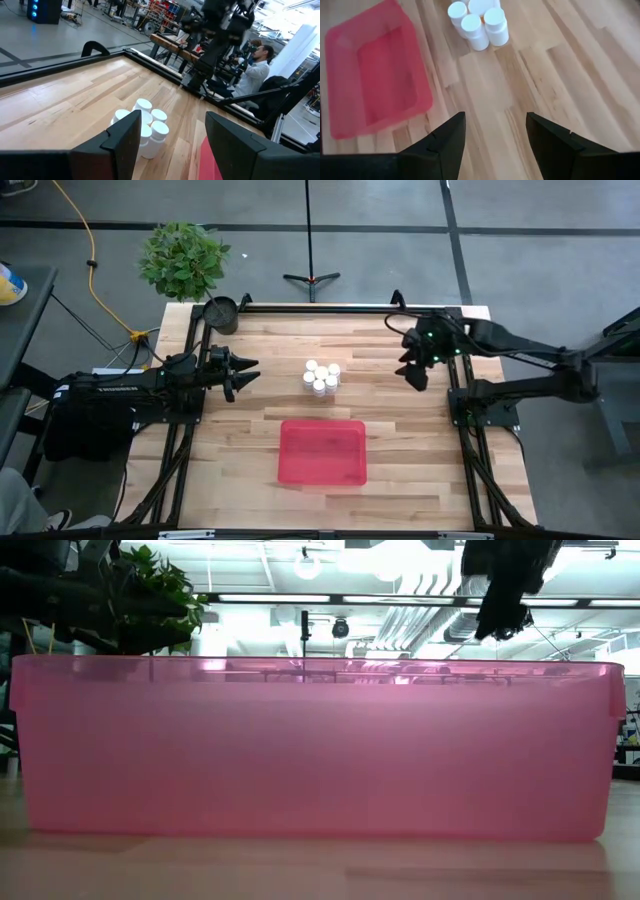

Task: Pick and place pill bottles into a basket
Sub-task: Put the white pill bottle into the bin

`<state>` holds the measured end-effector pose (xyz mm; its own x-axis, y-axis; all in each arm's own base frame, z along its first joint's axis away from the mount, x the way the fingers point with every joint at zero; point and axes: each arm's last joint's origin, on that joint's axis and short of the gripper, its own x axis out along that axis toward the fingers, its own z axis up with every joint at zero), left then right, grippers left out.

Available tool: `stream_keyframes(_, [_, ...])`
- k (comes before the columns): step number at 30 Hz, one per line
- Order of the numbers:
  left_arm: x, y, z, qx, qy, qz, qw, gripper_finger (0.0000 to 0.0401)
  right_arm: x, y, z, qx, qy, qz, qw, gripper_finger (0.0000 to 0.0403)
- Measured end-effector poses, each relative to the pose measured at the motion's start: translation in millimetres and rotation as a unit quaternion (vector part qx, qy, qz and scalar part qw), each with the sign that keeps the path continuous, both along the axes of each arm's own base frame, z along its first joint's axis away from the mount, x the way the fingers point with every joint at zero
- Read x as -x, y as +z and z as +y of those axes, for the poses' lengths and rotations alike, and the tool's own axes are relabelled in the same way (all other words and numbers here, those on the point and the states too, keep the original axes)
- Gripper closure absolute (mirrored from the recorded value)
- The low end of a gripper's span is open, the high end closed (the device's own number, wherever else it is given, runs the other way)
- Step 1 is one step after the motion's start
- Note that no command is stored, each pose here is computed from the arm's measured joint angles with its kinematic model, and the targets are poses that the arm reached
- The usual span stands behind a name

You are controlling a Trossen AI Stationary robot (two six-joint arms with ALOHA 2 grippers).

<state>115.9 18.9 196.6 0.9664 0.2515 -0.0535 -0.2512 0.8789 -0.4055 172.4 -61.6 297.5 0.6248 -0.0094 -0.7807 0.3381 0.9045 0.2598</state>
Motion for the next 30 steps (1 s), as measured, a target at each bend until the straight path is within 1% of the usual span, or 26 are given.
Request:
stream_keyframes(2, [0.0,0.0,0.0,0.000,0.000,0.000,1.000,0.0148,-0.7,-13.0,-6.2,-0.013,-0.010,-0.009,1.000,0.0203])
stream_keyframes(6, [0.0,0.0,0.0,0.000,0.000,0.000,1.000,0.0148,1.0,-35.3,-15.1,-0.038,-0.055,-0.011,0.998,0.0203])
stream_keyframes(8, [0.0,0.0,0.0,0.000,0.000,0.000,1.000,0.0148,2.2,-45.8,-18.3,-0.041,-0.072,-0.009,0.997,0.0203])
stream_keyframes(10, [0.0,0.0,0.0,0.000,0.000,0.000,1.000,0.0148,3.1,-55.6,-21.6,-0.033,-0.104,-0.007,0.994,0.0203])
stream_keyframes(14, [0.0,0.0,0.1,0.000,0.001,0.000,1.000,0.0148,3.4,-66.9,-28.3,0.026,-0.161,-0.007,0.987,0.0203])
stream_keyframes(19, [0.1,0.0,0.6,-0.001,0.011,0.000,1.000,0.0148,-0.3,-63.2,-33.9,0.092,-0.187,-0.028,0.978,0.0203])
stream_keyframes(21, [0.2,0.0,0.6,-0.001,0.012,0.000,1.000,0.0148,-1.7,-61.2,-35.2,0.116,-0.178,-0.034,0.977,0.0203])
stream_keyframes(23, [0.2,-0.1,0.7,-0.001,0.012,0.001,1.000,0.0148,-2.9,-59.9,-35.8,0.139,-0.153,-0.037,0.978,0.0203])
stream_keyframes(26, [0.2,-0.2,0.7,-0.001,0.012,0.001,1.000,0.0148,-4.5,-58.1,-36.1,0.157,-0.128,-0.045,0.978,0.0203])
stream_keyframes(30, [0.2,-0.8,0.7,-0.001,0.013,0.004,1.000,0.0148,-4.1,-58.0,-37.8,0.175,-0.139,-0.037,0.974,0.0203])
